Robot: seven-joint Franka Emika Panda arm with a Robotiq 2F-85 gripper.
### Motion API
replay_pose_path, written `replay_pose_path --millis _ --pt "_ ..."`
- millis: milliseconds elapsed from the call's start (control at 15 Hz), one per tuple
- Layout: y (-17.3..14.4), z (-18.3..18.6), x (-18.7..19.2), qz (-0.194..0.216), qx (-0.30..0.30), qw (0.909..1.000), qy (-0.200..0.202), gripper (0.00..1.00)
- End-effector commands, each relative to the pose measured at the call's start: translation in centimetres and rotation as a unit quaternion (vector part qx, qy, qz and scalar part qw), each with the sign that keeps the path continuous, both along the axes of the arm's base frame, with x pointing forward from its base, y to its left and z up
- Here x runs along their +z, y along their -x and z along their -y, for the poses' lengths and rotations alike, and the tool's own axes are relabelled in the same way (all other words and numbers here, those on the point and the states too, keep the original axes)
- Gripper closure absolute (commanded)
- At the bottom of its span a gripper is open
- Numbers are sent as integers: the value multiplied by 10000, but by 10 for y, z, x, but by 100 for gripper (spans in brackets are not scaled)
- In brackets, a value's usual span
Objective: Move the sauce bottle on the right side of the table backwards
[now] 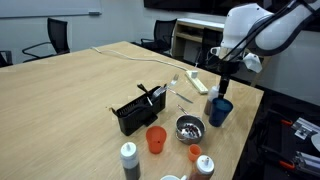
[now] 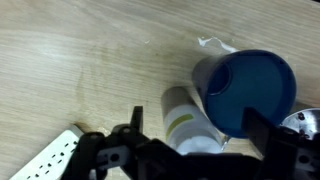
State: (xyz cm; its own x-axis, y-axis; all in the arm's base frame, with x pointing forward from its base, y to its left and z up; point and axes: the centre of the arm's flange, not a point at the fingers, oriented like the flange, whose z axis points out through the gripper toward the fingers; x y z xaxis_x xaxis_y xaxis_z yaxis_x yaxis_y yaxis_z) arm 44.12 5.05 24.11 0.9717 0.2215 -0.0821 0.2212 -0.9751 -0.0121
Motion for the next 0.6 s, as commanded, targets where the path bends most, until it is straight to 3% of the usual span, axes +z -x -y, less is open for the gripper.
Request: replay_pose_path --millis 0,133,200,267,533 --pt "-9 -1 -8 13 -56 10000 -4 0" --pt "-13 0 -9 -12 -85 10000 -46 0" --pt "-15 0 -8 -4 -129 9999 -88 25" --pt "-17 0 -8 23 -194 9997 -130 26" --pt "-23 0 -4 65 -331 9992 -223 54"
